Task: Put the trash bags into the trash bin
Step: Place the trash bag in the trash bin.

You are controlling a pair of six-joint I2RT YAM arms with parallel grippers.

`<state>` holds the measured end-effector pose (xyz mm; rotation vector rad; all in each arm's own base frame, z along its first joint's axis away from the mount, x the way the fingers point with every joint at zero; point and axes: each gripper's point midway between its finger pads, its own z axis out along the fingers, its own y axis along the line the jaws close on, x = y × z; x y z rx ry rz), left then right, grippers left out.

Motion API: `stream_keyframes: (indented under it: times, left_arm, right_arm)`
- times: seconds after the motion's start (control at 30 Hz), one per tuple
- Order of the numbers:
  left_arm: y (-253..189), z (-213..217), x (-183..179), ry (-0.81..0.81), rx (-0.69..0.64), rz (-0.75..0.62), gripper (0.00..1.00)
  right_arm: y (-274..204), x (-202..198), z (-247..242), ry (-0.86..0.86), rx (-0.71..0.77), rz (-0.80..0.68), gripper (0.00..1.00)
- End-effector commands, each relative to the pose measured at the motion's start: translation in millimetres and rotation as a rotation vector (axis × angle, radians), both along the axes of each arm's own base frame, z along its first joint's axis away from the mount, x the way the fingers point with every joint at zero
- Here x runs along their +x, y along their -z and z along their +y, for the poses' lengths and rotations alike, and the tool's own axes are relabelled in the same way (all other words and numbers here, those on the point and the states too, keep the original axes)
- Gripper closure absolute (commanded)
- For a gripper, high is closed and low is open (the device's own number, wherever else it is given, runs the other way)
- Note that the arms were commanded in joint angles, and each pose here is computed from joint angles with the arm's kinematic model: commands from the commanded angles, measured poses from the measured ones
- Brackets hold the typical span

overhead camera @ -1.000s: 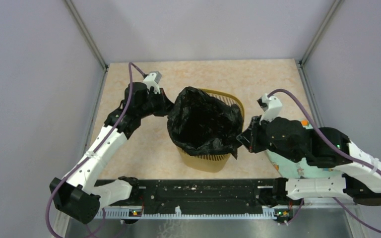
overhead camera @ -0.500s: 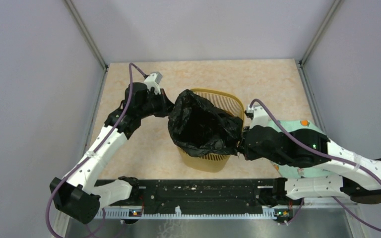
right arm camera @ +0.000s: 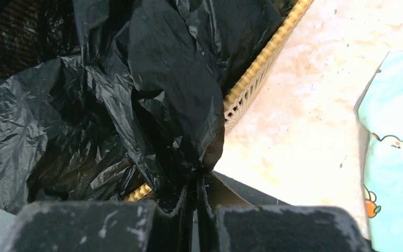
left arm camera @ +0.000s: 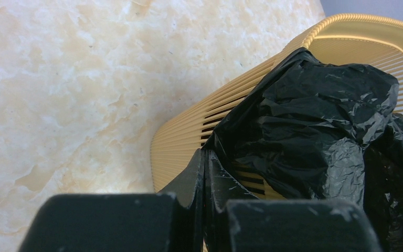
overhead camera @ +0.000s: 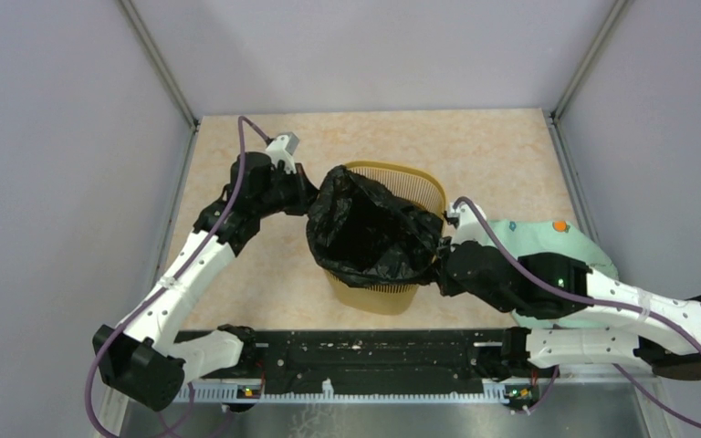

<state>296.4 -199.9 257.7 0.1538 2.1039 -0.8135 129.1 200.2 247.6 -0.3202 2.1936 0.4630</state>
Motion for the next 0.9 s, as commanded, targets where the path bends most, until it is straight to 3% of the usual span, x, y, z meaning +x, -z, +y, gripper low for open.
stream_keyframes:
  times: [0.0,0.13,0.3,0.47,0.5,0.67,0.87]
  left_arm:
    - [7.0,-2.0,13.8,-0.008,0.016,-0.023,0.98]
    - [13.4,-1.6,25.5,-0.027,0.039,-0.028,0.98]
    - [12.5,-7.5,46.6,-0.037,0.043,-0.035,0.98]
    - [11.6,-11.0,57.9,-0.044,0.049,-0.031,0.98]
    - [10.9,-10.0,59.4,-0.048,0.053,-0.035,0.98]
    - [6.6,-9.4,62.8,-0.048,0.06,-0.05,0.96]
    - [3.3,-8.7,60.5,-0.044,0.059,-0.059,0.94]
  right_arm:
    - [-9.0,26.4,3.9,0.098,0.012,-0.122,1.0]
    - [7.1,34.4,-14.7,0.168,-0.047,-0.15,1.0]
    - [3.2,35.3,17.8,0.086,0.013,-0.16,1.0]
    - [4.0,38.8,14.2,0.111,-0.075,-0.154,0.98]
    - [4.0,38.1,10.4,0.112,-0.086,-0.152,0.94]
    - [-5.2,29.1,-5.6,0.09,-0.082,-0.131,0.59]
    - [-16.4,20.9,-24.0,0.064,-0.104,-0.119,0.36]
